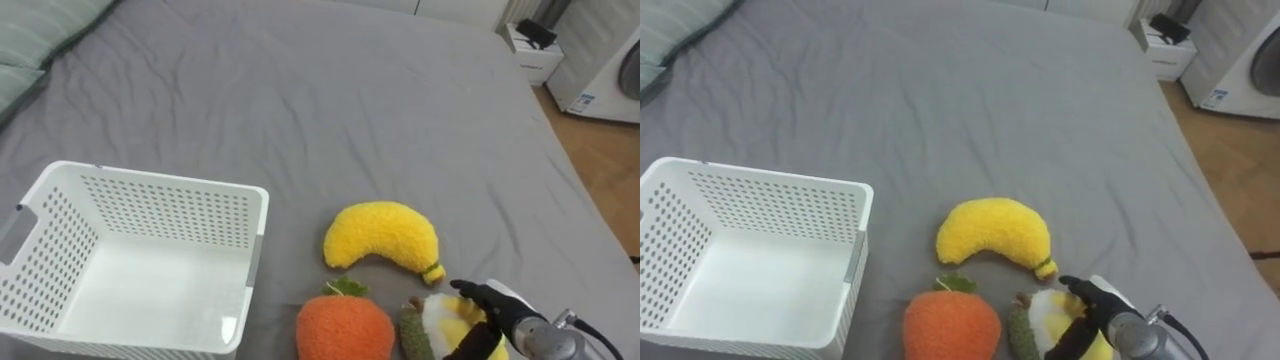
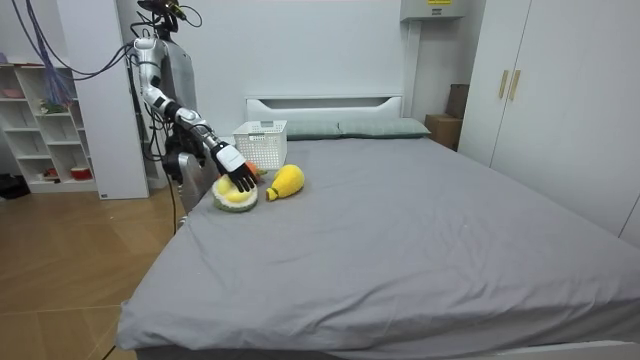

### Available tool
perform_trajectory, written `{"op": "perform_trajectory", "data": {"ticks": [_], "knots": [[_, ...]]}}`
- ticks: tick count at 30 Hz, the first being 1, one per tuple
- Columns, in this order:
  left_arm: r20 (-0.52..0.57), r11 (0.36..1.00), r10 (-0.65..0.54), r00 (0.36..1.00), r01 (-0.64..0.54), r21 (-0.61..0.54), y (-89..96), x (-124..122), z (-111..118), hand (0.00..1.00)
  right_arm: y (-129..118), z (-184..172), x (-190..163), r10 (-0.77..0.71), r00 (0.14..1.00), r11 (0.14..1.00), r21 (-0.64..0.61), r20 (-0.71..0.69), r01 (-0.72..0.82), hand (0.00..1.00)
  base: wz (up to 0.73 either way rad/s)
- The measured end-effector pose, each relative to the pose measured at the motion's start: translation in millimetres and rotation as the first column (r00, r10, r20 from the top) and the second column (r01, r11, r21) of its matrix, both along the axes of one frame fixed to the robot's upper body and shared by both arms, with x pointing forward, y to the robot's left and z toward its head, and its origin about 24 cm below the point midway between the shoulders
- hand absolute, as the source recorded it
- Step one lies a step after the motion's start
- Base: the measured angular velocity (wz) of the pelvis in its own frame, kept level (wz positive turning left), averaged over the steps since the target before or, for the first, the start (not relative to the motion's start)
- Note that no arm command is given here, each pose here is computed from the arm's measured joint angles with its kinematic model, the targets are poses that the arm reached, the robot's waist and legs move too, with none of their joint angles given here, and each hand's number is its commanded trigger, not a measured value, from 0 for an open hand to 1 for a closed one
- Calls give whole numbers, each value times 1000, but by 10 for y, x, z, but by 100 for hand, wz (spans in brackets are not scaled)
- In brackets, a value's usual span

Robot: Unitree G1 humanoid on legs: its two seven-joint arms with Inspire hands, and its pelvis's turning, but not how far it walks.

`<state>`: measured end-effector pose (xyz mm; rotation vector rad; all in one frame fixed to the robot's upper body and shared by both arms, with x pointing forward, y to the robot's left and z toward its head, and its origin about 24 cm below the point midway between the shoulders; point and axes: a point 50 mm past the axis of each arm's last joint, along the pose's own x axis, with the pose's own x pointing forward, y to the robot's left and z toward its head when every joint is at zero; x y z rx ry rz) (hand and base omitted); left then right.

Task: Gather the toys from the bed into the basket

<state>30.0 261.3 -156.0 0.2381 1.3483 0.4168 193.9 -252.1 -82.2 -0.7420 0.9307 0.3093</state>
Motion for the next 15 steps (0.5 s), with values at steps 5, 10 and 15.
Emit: {"op": "perform_trajectory", "data": {"ticks": [5,10,15], "knots": [[-5,1000,-7,1000,7,6,-6,-1,-2,0,-18,8,34,-5,1000,1000,-23,13,6,100,0],[-8,1000,-8,1000,8,6,-9,-3,-3,0,-8,-3,25,0,1000,1000,-27,9,0,100,0],[-13,1000,-5,1000,5,3,-18,-9,-7,0,3,-18,1,5,1000,1000,-27,-1,-5,100,0]]}}
